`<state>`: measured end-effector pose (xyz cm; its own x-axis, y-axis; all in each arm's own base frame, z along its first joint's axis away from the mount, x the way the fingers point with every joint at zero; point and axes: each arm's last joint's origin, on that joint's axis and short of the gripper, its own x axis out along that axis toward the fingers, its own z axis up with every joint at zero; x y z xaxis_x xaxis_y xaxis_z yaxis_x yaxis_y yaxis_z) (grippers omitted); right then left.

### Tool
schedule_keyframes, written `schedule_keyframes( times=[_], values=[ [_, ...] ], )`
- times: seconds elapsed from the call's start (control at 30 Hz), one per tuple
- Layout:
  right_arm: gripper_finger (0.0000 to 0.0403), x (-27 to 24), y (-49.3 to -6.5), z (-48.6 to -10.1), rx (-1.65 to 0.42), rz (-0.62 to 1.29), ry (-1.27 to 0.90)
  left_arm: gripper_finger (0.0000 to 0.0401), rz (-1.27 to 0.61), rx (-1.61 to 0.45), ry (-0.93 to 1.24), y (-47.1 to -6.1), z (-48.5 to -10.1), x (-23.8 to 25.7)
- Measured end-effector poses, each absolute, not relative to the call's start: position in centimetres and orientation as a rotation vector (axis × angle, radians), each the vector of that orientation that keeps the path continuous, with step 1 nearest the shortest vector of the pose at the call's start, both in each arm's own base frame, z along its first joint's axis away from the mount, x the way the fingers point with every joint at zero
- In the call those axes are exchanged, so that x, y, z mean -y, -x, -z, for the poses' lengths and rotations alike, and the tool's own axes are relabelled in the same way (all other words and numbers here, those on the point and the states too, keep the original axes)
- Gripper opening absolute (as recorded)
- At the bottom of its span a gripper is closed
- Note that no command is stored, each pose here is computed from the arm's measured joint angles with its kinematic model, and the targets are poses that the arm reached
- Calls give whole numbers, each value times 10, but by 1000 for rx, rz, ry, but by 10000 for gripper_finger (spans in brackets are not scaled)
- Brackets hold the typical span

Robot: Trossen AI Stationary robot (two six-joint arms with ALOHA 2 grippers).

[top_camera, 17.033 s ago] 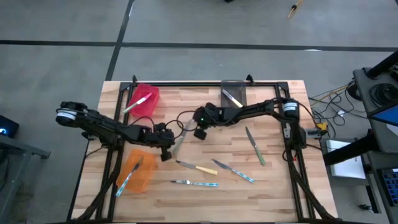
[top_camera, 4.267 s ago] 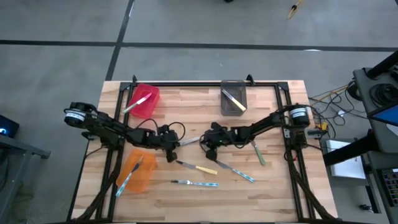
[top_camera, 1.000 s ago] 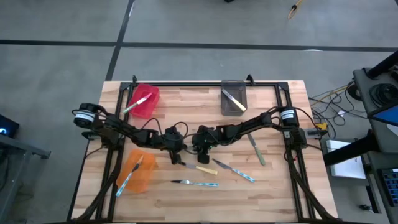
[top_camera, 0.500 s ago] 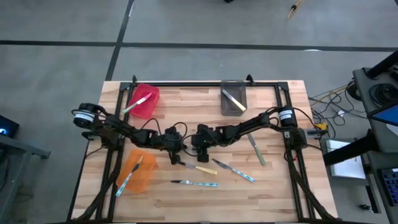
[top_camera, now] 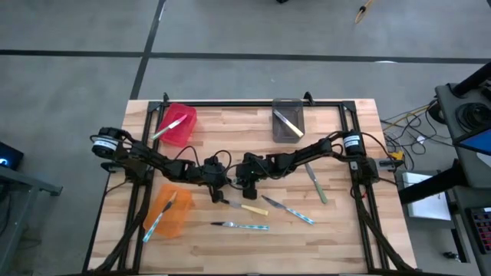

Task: Sort silverware by color (type)
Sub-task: Put the left green knife into the red bin

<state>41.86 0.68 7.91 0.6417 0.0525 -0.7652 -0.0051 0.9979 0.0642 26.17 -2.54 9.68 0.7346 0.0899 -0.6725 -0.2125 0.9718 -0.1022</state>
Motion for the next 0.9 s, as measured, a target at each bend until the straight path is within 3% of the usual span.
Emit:
schedule_keyframes(
  times=[0.47,0.9],
  values=[
    [28,-9,-419,-48,-910,-46,-99,0,-479,-569,72,-270,-121,17],
    [7,-7,-426,-95,-761,-27,-1,0,-459,-418,70,-240,-192,16]
  ],
)
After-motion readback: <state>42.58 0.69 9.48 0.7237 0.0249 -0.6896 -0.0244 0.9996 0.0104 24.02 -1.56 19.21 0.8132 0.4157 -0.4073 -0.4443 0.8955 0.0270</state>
